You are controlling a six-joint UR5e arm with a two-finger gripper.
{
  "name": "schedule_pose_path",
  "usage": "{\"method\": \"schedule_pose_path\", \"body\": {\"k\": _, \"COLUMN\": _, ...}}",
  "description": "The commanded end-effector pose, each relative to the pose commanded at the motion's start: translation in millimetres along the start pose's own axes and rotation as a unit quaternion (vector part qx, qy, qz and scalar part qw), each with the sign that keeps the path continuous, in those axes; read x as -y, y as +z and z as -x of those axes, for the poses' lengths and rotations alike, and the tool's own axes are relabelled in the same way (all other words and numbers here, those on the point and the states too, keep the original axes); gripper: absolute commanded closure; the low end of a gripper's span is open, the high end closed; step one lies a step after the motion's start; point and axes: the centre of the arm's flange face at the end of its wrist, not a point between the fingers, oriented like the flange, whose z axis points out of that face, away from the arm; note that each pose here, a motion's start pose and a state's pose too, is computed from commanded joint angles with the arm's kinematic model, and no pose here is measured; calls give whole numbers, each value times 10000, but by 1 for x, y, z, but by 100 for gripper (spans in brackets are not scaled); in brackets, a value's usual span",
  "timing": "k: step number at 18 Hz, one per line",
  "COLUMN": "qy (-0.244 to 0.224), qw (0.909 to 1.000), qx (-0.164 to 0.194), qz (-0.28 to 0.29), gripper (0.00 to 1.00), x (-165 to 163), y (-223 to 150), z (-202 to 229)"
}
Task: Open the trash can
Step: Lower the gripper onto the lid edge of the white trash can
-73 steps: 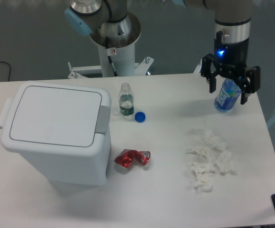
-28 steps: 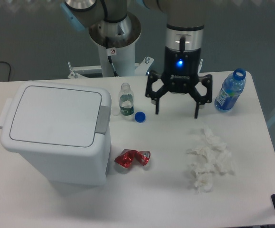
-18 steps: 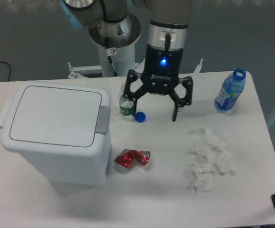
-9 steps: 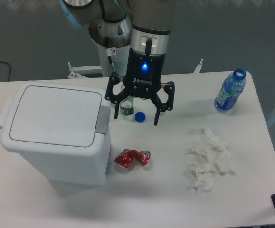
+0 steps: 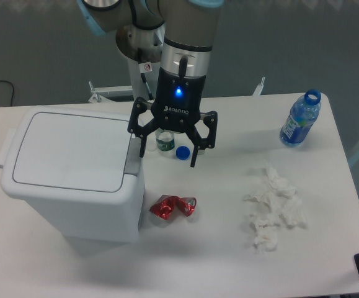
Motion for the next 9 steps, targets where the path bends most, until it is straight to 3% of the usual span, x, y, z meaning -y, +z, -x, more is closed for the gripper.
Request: {"method": "schedule_pose_path", "body": {"k": 9, "qy": 33, "qw": 10000, "qx": -50, "qz": 47, "gripper": 0, "x": -2, "y": 7, "z": -4}}
